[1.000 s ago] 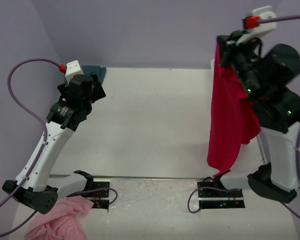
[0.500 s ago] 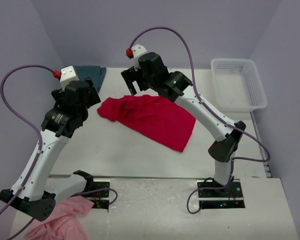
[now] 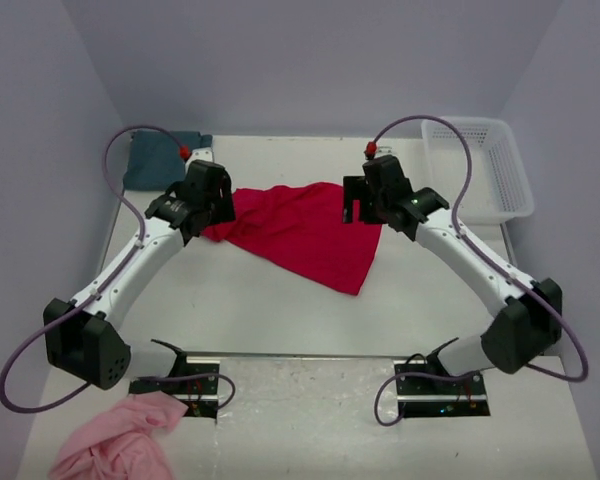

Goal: Fold and stack the t-shirts
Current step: Move the tshirt to the center of the board, then flatten out the tshirt

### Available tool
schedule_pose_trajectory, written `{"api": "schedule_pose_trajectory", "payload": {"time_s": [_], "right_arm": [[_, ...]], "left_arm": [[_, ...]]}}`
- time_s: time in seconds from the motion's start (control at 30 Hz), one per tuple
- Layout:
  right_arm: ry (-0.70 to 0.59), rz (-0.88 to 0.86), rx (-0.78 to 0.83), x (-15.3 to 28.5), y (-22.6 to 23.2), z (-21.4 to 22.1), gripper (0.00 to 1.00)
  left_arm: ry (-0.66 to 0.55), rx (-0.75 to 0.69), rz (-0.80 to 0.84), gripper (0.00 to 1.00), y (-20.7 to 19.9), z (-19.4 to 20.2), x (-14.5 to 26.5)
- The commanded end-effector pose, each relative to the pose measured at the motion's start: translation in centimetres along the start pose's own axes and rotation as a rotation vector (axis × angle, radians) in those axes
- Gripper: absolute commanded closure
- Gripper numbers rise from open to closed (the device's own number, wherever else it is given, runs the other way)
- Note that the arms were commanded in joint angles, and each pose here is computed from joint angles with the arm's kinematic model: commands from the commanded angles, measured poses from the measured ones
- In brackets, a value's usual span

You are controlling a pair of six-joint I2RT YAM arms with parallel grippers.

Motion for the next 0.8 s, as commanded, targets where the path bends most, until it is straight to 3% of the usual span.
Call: {"api": "schedule_pose_trajectory", "payload": {"time_s": [0.0, 0.3, 0.77], "right_arm": [[0.149, -0.047, -0.096, -4.7, -0.1, 1.8, 0.12], [0.214, -0.105, -0.098, -8.2, 1.5, 1.4, 0.1], [0.163, -0.122, -0.134, -7.1, -1.8, 0.7, 0.09]], "left_arm": [[-0.057, -0.005, 0.088, 0.31, -1.7, -1.9, -0.7], [0.005, -0.103, 0.026, 0.26, -6.3, -1.1, -4.6], [0.078, -0.231, -0.011, 0.26, -10.2, -2.5, -11.1]]}}
Point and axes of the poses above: each gripper's point midway between its finger pads, its own x axis back along the fingers, its own y axis along the line the jaws close on, z = x × y, the point moved 9 cm from there along x, back along the fingers, and after that the axes turned 11 degrees about -x, right-handed, at the moved point
